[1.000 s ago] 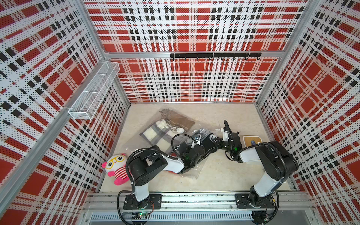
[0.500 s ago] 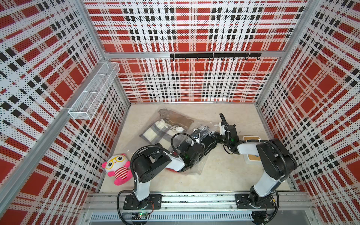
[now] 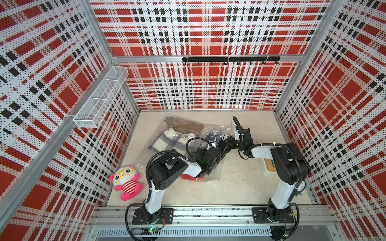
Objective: Take the scarf out of the vacuum bag
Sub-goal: Take out the scarf from the vacuum bag.
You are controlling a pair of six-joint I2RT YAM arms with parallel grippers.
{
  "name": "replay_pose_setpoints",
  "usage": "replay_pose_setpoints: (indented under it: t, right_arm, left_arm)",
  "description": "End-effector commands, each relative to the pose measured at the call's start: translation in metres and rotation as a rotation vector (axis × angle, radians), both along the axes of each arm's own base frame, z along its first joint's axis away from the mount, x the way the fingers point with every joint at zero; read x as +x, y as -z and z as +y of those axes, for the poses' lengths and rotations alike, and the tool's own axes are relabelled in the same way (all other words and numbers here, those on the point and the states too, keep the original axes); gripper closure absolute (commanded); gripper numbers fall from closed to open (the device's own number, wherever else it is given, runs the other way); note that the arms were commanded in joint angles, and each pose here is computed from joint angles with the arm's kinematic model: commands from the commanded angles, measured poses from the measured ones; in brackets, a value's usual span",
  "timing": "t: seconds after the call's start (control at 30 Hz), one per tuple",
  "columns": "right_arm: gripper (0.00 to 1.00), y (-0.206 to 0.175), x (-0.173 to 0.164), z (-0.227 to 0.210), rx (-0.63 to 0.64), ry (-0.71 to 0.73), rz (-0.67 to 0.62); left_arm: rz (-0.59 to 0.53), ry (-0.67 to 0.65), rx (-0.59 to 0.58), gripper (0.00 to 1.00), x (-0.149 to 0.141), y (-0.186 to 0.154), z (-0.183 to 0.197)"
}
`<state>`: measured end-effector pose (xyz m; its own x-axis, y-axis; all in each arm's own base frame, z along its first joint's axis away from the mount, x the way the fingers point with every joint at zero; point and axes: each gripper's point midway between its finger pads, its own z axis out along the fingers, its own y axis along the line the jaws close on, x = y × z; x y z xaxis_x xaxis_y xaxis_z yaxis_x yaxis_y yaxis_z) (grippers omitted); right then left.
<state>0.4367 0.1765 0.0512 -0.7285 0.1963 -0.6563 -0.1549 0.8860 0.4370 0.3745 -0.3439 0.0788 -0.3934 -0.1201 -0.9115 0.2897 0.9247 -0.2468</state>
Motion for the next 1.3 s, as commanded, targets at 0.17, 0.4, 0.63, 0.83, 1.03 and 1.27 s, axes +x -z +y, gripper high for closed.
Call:
replay_pose_setpoints:
  t: [0.17, 0.4, 0.63, 0.83, 1.03, 1.27]
  right_arm:
    - [0.8, 0.007, -0.004, 0.007, 0.076, -0.035, -0.005]
    - [0.95, 0.003, -0.033, 0.001, 0.104, -0.035, -0.02]
    - [0.95, 0.009, -0.059, 0.009, 0.116, -0.056, 0.025]
    - [0.95, 0.016, -0.085, -0.003, 0.108, -0.034, 0.044]
    - [0.52, 0.013, -0.077, -0.019, 0.111, -0.012, 0.048]
    - [0.0, -0.026, -0.049, -0.039, 0.058, 0.051, -0.059]
  left_arm:
    - [0.03, 0.029, 0.006, 1.0, -0.006, 0.016, -0.003]
    - [0.037, 0.026, -0.012, 1.0, -0.003, 0.017, 0.0]
    - [0.038, 0.012, -0.012, 1.0, 0.002, 0.018, 0.003]
    - [0.046, 0.019, -0.011, 1.0, 0.001, 0.023, 0.003]
    - [0.043, 0.027, -0.014, 1.0, -0.005, 0.023, 0.004]
    - [0.044, 0.03, -0.017, 1.0, -0.008, 0.023, 0.008]
